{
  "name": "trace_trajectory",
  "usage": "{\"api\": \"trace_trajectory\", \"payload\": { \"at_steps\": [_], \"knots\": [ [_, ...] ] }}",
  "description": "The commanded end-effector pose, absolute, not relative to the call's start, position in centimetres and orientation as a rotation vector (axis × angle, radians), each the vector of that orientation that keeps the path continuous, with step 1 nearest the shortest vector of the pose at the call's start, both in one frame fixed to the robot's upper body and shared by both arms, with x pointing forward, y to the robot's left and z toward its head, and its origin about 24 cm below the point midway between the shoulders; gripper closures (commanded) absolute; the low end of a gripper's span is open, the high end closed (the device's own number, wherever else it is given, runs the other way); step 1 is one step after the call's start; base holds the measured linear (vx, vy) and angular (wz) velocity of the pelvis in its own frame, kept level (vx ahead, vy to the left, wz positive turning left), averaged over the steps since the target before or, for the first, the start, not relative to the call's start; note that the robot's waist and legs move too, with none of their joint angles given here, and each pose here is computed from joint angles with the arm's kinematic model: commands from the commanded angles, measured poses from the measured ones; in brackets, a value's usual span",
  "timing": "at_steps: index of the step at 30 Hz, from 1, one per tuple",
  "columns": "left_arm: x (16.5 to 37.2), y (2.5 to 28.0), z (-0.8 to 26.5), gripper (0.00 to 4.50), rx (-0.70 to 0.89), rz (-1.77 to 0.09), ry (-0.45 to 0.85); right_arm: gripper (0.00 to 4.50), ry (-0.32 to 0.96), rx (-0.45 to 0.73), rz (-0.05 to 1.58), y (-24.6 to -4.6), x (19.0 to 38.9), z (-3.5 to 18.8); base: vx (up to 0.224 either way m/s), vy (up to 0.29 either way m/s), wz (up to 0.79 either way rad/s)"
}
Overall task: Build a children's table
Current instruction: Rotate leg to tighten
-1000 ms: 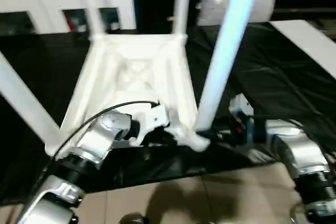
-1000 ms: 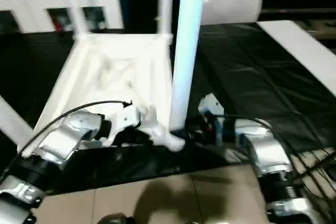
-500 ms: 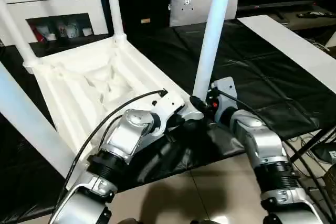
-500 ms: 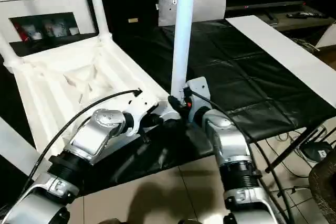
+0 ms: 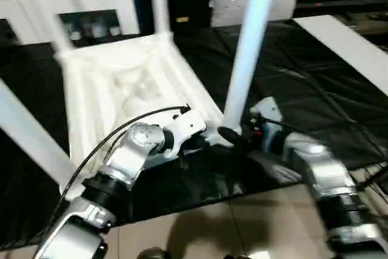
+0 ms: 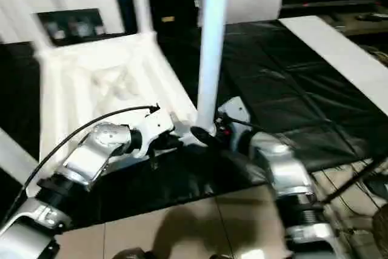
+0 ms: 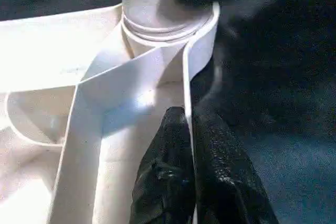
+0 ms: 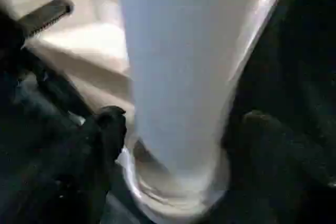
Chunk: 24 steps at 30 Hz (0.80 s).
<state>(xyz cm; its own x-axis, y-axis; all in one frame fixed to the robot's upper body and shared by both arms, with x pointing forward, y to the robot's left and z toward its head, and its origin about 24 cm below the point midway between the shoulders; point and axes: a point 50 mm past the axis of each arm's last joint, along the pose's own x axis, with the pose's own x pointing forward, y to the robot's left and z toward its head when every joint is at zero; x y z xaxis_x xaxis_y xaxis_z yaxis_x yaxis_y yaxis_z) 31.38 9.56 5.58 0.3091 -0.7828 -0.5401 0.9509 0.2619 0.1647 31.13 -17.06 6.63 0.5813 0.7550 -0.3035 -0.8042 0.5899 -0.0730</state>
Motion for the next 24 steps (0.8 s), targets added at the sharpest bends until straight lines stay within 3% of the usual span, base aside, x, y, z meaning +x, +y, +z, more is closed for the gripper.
{"api": "trace_trajectory", "payload": {
  "at_steps": [1,6,7,14,24],
  "knots": [
    [30.9,9.6,5.7,4.50,0.531,-1.304,0.369,0.30,0.253,-0.292,1.008,-17.1,30.7,6.6,0.000,0.000,0.00],
    [30.3,10.6,5.4,4.50,0.600,-1.424,0.398,0.30,0.255,-0.331,1.169,-17.8,30.1,7.2,0.000,0.000,0.00],
    [29.9,10.9,5.3,4.50,0.627,-1.484,0.404,0.55,0.258,-0.325,1.235,-17.9,30.0,7.4,0.000,0.000,0.00],
    [28.9,11.0,5.4,4.50,0.653,-1.640,0.410,1.10,0.290,-0.295,1.418,-16.8,29.6,7.1,0.000,0.000,0.00],
    [28.8,10.6,5.5,4.50,0.649,-1.677,0.394,1.98,0.292,-0.242,1.509,-15.7,29.3,6.7,0.000,0.000,0.00]
  ]
}}
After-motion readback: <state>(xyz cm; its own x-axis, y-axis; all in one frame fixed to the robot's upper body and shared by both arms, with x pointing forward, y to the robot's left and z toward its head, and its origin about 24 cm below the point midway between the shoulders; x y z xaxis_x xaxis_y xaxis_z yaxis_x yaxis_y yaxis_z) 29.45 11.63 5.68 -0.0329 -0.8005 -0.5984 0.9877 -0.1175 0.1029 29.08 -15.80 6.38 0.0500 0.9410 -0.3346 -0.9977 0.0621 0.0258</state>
